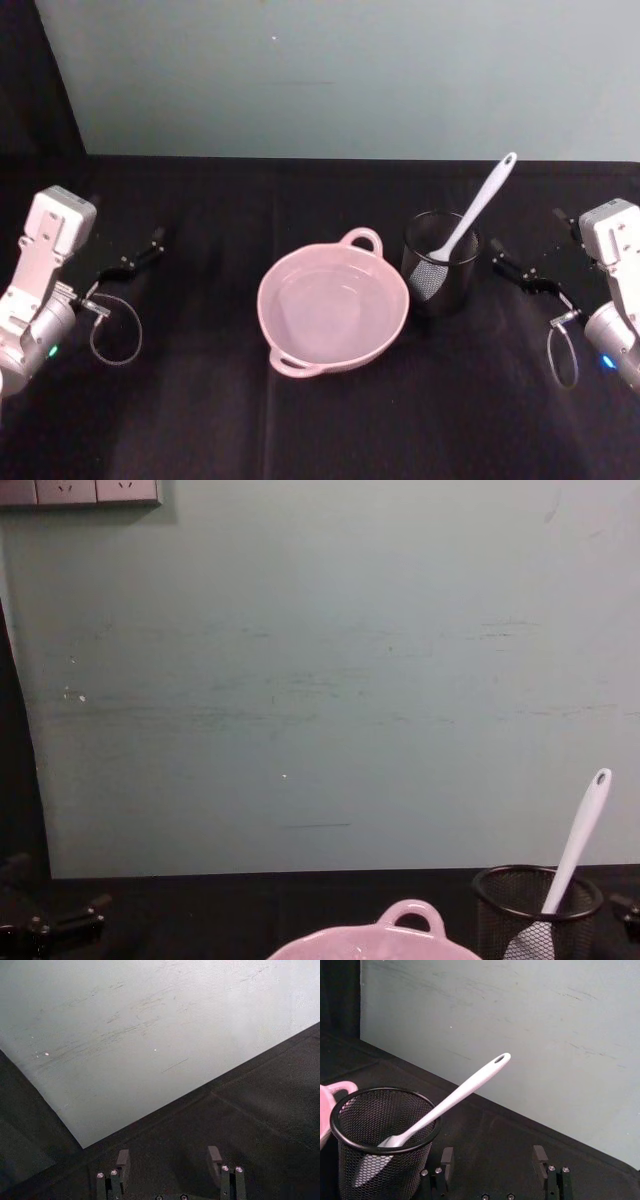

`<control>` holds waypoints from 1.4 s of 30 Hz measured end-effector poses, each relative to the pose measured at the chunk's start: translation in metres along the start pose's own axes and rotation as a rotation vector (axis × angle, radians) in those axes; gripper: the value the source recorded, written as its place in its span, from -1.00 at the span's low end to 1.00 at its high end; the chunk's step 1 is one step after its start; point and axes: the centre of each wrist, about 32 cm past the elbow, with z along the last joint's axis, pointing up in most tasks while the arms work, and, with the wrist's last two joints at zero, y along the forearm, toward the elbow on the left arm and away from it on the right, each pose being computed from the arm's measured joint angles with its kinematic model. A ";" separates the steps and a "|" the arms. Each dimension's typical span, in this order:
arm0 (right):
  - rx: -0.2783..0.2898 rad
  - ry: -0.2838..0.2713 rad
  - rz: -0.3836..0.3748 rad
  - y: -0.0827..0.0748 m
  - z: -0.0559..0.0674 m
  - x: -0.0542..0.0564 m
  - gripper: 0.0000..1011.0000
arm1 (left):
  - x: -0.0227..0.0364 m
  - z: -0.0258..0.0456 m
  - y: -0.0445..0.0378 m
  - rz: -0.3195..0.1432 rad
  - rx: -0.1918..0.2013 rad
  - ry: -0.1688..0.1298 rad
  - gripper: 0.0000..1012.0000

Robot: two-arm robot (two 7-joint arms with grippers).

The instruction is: Use the one hand to pick up the spoon and stir the clear water in the bowl.

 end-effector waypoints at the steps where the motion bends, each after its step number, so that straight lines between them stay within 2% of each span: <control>1: 0.000 0.000 0.000 0.000 0.000 0.000 0.98 | 0.0000 0.0000 0.0000 0.000 0.000 0.000 1.00; 42: 0.000 0.000 0.000 0.000 0.000 0.000 0.98 | 0.0000 0.0000 0.0000 0.000 0.000 0.000 1.00</control>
